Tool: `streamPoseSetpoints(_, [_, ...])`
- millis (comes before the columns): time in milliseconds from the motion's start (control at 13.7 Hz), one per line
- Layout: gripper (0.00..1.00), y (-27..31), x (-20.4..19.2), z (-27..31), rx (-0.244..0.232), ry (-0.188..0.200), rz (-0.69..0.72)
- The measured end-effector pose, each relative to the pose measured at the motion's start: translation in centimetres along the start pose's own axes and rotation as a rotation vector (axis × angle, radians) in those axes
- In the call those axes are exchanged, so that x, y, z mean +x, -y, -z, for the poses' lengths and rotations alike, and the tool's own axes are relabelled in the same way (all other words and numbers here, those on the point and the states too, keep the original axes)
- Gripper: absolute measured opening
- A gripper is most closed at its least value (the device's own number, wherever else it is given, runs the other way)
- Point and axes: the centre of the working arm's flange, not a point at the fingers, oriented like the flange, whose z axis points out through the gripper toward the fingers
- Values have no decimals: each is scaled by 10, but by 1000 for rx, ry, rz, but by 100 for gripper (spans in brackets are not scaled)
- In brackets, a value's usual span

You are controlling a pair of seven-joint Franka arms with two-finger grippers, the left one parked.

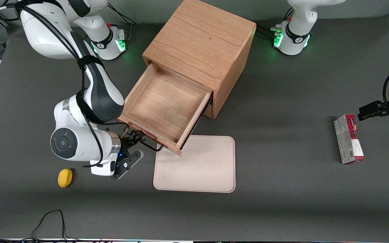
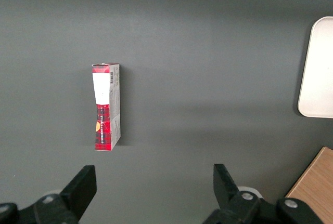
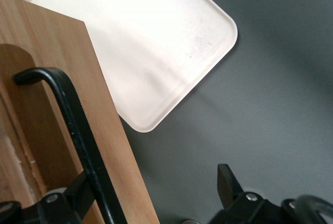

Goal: Open upper drawer

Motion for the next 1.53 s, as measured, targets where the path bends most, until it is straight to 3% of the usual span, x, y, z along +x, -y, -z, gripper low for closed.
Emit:
streamPoseSetpoints(876, [100, -2, -1, 22, -6, -22, -1])
streamPoseSetpoints(1241, [100, 9, -28, 82, -10, 34, 19])
streamPoseSetpoints(1387, [100, 8, -58, 114, -26, 68, 20])
streamPoseSetpoints(1533, [100, 1, -95, 141, -44, 72, -23])
